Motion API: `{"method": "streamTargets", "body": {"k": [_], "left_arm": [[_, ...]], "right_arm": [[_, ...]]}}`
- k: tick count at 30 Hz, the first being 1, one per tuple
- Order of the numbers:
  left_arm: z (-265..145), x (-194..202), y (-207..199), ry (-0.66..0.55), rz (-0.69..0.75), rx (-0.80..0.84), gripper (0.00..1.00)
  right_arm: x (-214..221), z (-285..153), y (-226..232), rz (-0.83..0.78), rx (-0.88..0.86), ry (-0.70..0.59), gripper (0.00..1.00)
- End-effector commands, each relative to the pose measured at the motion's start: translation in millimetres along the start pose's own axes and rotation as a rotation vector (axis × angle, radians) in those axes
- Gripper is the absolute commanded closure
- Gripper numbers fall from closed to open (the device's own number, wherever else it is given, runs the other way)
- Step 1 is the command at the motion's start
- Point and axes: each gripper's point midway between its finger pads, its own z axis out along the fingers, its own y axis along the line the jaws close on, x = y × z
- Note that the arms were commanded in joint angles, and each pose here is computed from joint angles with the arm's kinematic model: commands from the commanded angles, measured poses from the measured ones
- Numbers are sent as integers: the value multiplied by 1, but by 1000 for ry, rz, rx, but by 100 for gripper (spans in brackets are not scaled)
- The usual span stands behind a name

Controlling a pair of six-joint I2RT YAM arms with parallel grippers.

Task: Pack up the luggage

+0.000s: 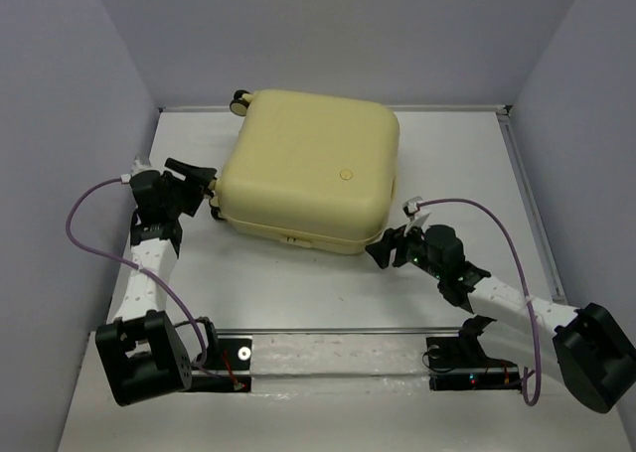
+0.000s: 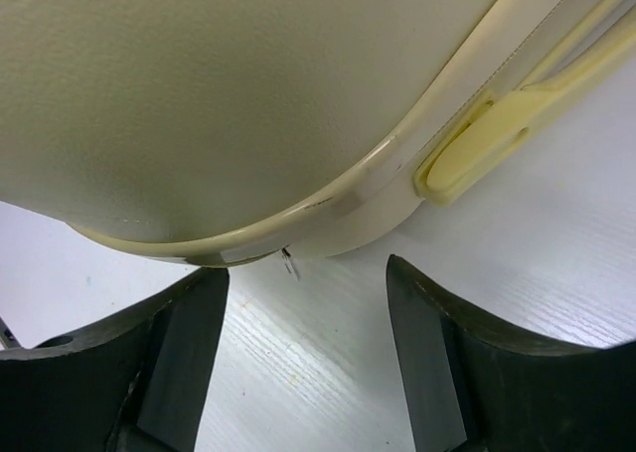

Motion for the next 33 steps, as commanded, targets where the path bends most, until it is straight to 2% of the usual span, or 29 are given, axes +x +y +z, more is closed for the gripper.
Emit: {"method": "streamTargets", "body": {"k": [1,2,6,11,13,14,15,16,17,18,19,21,28,32,33], "left_arm": [[-18,-30,-52,-65,138,133,26],[-27,-39,-62,-101,181,139,12],[-72,-75,-88,-313,285,119,1],[-103,-63,-103,-349,389,137,1],[-111,-50,-106,-329,433,159,6],[-115,-26,-106,-270,462,199,10],[-116,-9,-105,-209,493,230,29],[-117,12,-105,-140,511,267,44],[-116,35,-94,-65,518,279,56],[-117,74,-84,68,520,328,66],[-121,87,-88,112,516,358,69],[-127,135,-71,248,513,387,76],[-146,221,-52,447,460,431,77],[-130,253,-48,500,486,413,71],[-126,256,-50,495,486,412,65]], "right_arm": [[-14,2,0,-50,5,-36,28],[-16,2,-1,-56,13,-34,28],[-23,4,12,-98,-56,-30,29],[-29,14,23,-134,-125,-36,46],[-32,17,23,-141,-125,-47,49],[-37,18,23,-145,-122,-65,50],[-35,20,22,-152,-120,-60,51],[-34,21,21,-155,-119,-59,51],[-33,23,21,-157,-120,-54,52],[-32,25,21,-159,-126,-54,53],[-31,26,22,-161,-130,-53,55],[-34,26,23,-155,-136,-79,61],[-50,15,30,-138,-153,-152,69],[-49,15,33,-145,-164,-128,68],[-48,16,32,-144,-163,-122,67]]}}
